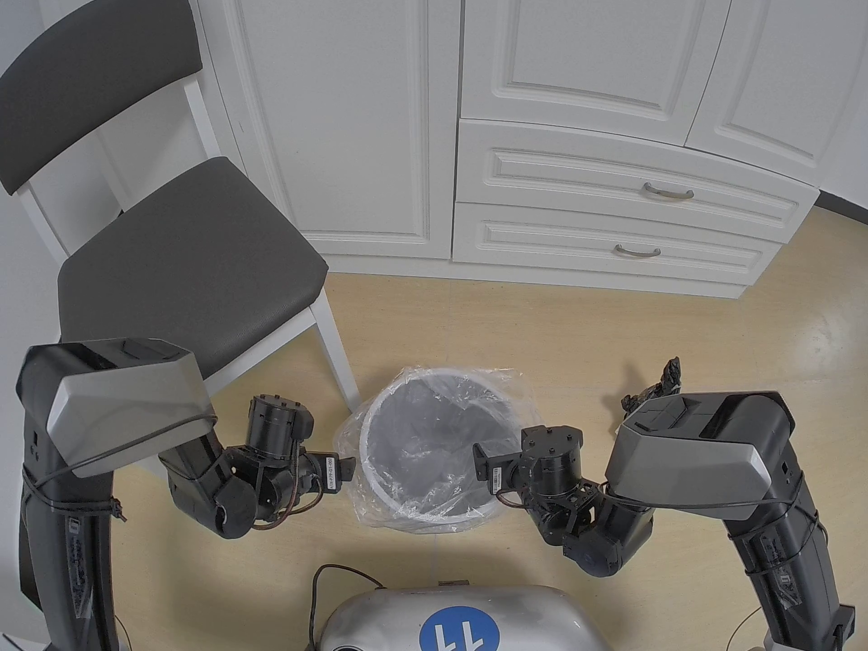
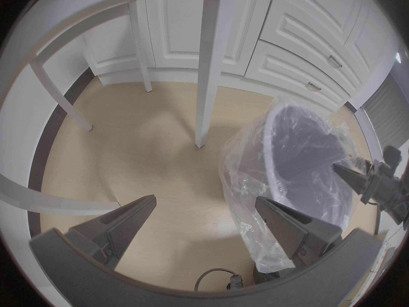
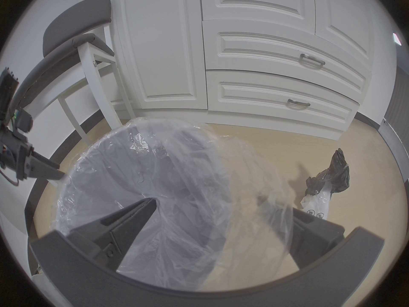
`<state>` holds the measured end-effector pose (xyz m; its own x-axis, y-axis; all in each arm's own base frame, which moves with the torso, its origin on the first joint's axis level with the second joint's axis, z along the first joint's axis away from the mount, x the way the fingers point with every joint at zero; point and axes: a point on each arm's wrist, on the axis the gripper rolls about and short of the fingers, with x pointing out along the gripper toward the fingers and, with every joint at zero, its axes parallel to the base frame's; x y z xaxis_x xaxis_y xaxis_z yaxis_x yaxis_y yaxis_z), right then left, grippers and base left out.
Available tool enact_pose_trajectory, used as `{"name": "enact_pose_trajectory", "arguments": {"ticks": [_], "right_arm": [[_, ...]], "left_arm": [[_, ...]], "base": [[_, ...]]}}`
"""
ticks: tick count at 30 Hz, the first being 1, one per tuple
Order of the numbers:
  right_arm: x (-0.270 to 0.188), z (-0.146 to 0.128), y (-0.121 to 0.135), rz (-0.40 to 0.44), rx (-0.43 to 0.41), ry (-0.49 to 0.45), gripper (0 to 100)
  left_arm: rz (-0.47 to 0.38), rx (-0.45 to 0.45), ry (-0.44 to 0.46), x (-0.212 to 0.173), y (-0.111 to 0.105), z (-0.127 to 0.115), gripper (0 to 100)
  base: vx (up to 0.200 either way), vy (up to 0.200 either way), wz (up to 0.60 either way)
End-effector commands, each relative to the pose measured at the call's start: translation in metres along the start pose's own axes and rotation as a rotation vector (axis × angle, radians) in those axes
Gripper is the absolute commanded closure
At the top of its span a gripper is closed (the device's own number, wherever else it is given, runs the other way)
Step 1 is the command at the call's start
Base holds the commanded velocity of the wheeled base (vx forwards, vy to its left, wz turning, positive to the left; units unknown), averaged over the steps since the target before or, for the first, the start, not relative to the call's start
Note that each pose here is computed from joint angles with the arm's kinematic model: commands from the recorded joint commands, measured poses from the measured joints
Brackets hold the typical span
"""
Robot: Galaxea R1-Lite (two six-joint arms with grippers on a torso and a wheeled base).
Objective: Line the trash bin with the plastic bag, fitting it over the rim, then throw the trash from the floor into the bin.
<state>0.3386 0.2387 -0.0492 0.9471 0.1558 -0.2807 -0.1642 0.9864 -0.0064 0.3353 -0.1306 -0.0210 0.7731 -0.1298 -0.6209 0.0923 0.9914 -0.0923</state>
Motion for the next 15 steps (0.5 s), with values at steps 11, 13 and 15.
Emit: {"name": "enact_pose_trajectory", "arguments": {"ticks": [11,13,15], "right_arm": [[-0.013,0.042,-0.014,-0.018,0.030,-0.059,0],[-0.013,0.046,-0.017,-0.025,0.036,-0.067,0],[-0.009,0.052,-0.025,-0.045,0.047,-0.083,0]], "left_arm": [[0.025,-0.086,0.026,0.050,-0.002,-0.017,0],[0.028,-0.086,0.033,0.054,-0.002,-0.019,0],[0.035,-0.088,0.050,0.056,-0.001,-0.022,0]], "base": [[0.000,0.000,0.00],[0.000,0.000,0.00],[0.000,0.000,0.00]]}}
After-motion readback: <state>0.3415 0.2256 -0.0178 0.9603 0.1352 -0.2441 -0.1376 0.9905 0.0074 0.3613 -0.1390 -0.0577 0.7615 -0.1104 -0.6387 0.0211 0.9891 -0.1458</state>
